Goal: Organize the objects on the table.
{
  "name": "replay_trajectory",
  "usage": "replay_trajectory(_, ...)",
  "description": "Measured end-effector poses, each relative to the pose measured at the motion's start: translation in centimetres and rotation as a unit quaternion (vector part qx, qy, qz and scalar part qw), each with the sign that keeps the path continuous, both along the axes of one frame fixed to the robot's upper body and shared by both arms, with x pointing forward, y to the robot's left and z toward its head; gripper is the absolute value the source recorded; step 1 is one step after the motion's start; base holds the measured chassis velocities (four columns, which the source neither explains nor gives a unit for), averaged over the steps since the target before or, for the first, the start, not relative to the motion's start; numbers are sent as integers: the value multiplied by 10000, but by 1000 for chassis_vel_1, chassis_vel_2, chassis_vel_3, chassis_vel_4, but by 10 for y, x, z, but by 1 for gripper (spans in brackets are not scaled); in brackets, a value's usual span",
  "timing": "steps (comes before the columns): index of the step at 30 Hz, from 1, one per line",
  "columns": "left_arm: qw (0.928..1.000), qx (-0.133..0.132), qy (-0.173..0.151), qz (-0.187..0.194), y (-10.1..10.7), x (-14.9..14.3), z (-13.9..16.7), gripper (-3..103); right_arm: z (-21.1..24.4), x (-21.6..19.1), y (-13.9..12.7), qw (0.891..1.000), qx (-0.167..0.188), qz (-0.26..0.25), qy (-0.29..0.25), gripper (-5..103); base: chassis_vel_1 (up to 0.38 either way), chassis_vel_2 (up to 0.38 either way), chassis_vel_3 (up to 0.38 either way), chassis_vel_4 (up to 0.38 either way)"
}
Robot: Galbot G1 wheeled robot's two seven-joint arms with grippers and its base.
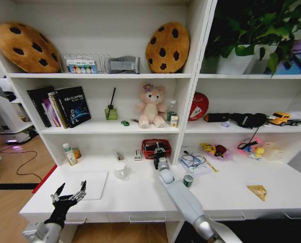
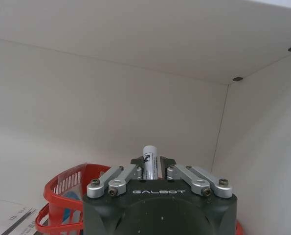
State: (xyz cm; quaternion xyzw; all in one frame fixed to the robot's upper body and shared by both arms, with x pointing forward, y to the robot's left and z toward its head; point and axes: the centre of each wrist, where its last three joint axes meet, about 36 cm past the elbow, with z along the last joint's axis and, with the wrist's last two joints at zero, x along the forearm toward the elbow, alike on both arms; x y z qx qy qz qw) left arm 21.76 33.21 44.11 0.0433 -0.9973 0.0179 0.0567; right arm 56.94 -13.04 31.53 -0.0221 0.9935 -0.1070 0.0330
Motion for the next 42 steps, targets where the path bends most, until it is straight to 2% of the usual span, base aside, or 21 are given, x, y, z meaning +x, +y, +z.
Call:
replay_trajectory(3,10000,0,0,0,0,0,0,100,2,-2,1,10000,1,8,-36,26,0,0,0,0)
replay_trajectory(4,10000,0,0,0,0,0,0,100,5,-5,2,10000,13,23,-77,36,0,0,0,0)
replay_trajectory(5,10000,0,0,0,0,0,0,100,7,-6,2,9999,20,31,-97,36,0,0,0,0)
replay_trajectory(9,10000,0,0,0,0,0,0,100,20,-16,2,9998,93,1,-195,52,0,0,0,0)
replay_trajectory(10,10000,0,0,0,0,0,0,100,20,-16,2,9998,93,1,-195,52,0,0,0,0)
replay_trajectory(11,10000,0,0,0,0,0,0,100,26,-21,2,9996,144,-43,-250,63,0,0,0,0)
replay_trajectory(12,10000,0,0,0,0,0,0,100,33,-28,2,9993,205,-111,-278,68,0,0,0,0)
replay_trajectory(14,10000,0,0,0,0,0,0,100,39,-37,2,9991,287,-190,-243,68,0,0,0,0)
replay_trajectory(15,10000,0,0,0,0,0,0,100,48,-58,2,9984,456,-329,-54,80,0,0,0,0)
replay_trajectory(18,10000,0,0,0,0,0,0,100,55,-75,3,9968,656,-423,176,80,0,0,0,0)
replay_trajectory(19,10000,0,2,1,0,0,0,100,66,-97,5,9928,963,-506,508,90,0,0,0,0)
replay_trajectory(20,10000,-1,2,-1,0,0,0,100,84,-126,4,9849,1279,-622,982,95,0,0,0,0)
replay_trajectory(22,10000,1,1,1,0,0,0,100,90,-138,3,9807,1365,-706,1212,99,0,0,0,0)
replay_trajectory(23,10000,0,1,0,0,0,0,100,99,-156,-4,9714,1436,-909,1656,100,0,0,0,0)
replay_trajectory(28,10000,0,1,0,0,0,0,100,91,-161,-18,9634,1271,-1116,2081,100,0,0,0,0)
replay_trajectory(29,10000,0,1,0,0,0,0,100,81,-156,-24,9585,1177,-1213,2294,100,0,0,0,0)
replay_trajectory(32,10000,0,1,0,0,0,0,100,76,-153,-30,9524,1165,-1164,2566,102,0,0,0,0)
replay_trajectory(34,10000,0,1,0,0,0,0,100,73,-151,-36,9407,1195,-971,3024,96,0,0,0,0)
replay_trajectory(35,10000,0,1,0,0,0,0,100,73,-151,-36,9407,1195,-971,3024,96,0,0,0,0)
replay_trajectory(37,10000,0,1,0,0,0,0,100,71,-151,-37,9317,1227,-805,3321,91,0,0,0,0)
replay_trajectory(42,10000,0,1,0,0,0,0,100,69,-151,-33,9254,1260,-684,3507,83,0,0,0,0)
